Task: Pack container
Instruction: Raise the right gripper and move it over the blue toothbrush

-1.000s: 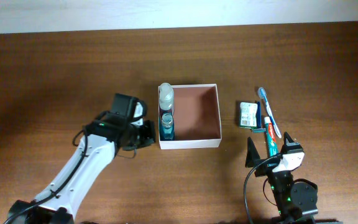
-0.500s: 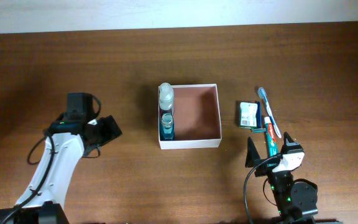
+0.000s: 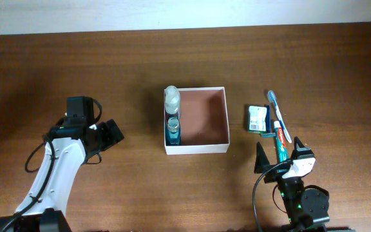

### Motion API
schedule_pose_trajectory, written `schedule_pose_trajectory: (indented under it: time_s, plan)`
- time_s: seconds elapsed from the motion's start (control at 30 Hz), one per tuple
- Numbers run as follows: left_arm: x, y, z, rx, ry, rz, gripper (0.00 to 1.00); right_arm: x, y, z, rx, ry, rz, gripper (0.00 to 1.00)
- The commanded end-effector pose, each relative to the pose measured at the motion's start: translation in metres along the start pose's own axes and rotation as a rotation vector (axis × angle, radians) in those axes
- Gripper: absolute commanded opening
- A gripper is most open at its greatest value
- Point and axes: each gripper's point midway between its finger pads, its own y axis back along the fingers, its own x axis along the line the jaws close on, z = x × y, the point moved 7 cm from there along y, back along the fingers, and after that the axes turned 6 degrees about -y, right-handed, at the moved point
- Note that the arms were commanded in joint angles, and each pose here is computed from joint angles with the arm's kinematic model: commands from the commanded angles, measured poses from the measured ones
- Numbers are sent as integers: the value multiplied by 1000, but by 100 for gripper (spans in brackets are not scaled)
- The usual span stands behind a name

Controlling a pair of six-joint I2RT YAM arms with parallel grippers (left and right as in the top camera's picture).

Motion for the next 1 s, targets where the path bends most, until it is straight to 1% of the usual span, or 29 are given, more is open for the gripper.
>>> schedule_pose_trajectory:
  time_s: [0.0, 0.17, 0.27, 0.4, 0.6, 0.67, 0.83, 0.97]
  plan:
    - [2, -2, 1, 2, 1, 17, 100, 1, 0, -2, 2, 0, 6, 98]
    - [2, -2, 1, 2, 1, 17, 100, 1, 0, -2, 3, -3, 9, 98]
    - [2, -2, 1, 2, 1, 17, 100, 3, 0, -2, 7, -68, 30, 98]
    - [2, -2, 1, 2, 1, 17, 100, 4, 0, -1, 3, -97, 42, 98]
    - [2, -2, 1, 2, 1, 17, 100, 21, 2, -3, 56, -291, 202, 98]
    - [2, -2, 1, 2, 1, 17, 100, 24, 3, -2, 60, -293, 228, 99]
    - [2, -2, 1, 2, 1, 17, 100, 24, 7, 7, 102, -297, 191, 98]
    - [2, -2, 1, 2, 1, 17, 100, 20, 11, 34, 113, -295, 90, 98]
